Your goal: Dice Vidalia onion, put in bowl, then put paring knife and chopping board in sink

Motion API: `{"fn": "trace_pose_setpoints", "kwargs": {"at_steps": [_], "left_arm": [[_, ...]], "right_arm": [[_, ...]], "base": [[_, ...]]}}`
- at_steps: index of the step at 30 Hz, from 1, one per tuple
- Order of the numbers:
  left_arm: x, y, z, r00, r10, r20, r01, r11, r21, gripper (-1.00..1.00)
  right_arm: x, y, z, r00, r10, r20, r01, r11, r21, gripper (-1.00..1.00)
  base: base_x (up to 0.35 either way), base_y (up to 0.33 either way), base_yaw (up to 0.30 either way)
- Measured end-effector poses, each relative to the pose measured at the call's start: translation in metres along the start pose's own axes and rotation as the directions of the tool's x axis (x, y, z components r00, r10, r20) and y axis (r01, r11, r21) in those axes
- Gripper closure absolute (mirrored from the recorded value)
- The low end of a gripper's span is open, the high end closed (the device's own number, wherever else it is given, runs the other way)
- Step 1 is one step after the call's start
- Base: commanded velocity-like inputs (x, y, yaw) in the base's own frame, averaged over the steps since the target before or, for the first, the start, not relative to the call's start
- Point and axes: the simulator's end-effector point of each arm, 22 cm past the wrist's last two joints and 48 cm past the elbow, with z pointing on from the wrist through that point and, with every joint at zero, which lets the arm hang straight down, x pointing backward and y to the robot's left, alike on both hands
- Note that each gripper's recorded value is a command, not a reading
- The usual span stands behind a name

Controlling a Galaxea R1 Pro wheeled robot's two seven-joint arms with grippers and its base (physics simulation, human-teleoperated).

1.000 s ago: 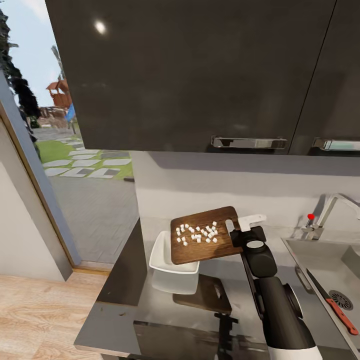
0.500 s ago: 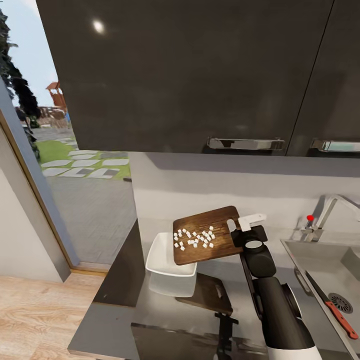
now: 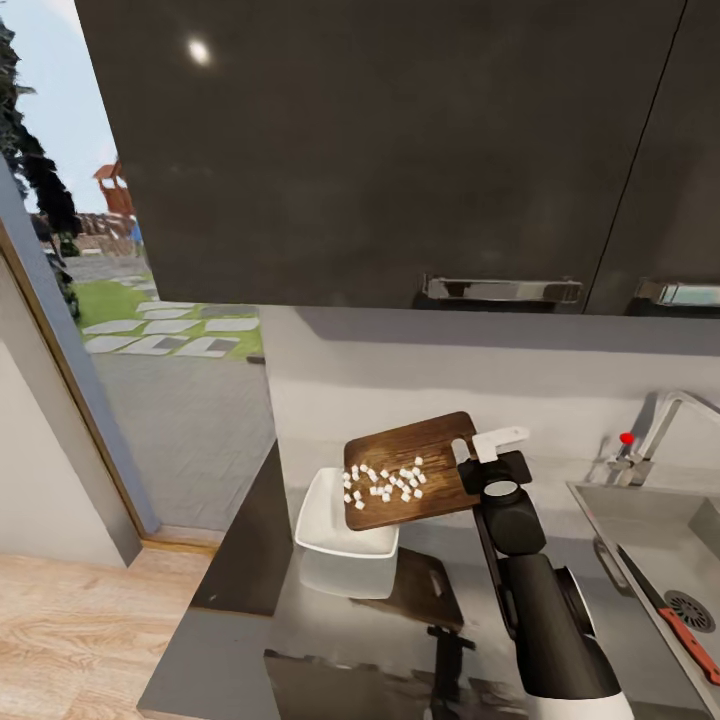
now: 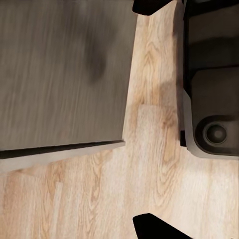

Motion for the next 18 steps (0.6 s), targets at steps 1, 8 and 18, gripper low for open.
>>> {"fn": "trace_pose_setpoints", "kwargs": {"at_steps": [1, 8, 18], "left_arm": [[0.0000, 0.0000, 0.0000, 1.000, 0.000, 0.000, 0.000, 1.000, 0.000, -1.00], [0.0002, 0.0001, 0.0000, 1.000, 0.000, -0.001, 0.000, 1.000, 0.000, -1.00], [0.0007, 0.0002, 0.0000, 1.000, 0.000, -0.002, 0.000, 1.000, 0.000, -1.00]], "right_arm": [[-0.0001, -0.0005, -0.0001, 1.000, -0.001, 0.000, 0.001, 1.000, 0.002, 1.00], [-0.0002, -0.0012, -0.0001, 1.000, -0.005, 0.000, 0.005, 1.000, 0.007, 1.00], [0.0079, -0.0017, 0.0000, 0.999, -0.006, -0.036, 0.006, 1.000, 0.008, 1.00]], "base": [[0.038, 0.033, 0.000], [0.009, 0.008, 0.000], [0.000, 0.000, 0.000]]}}
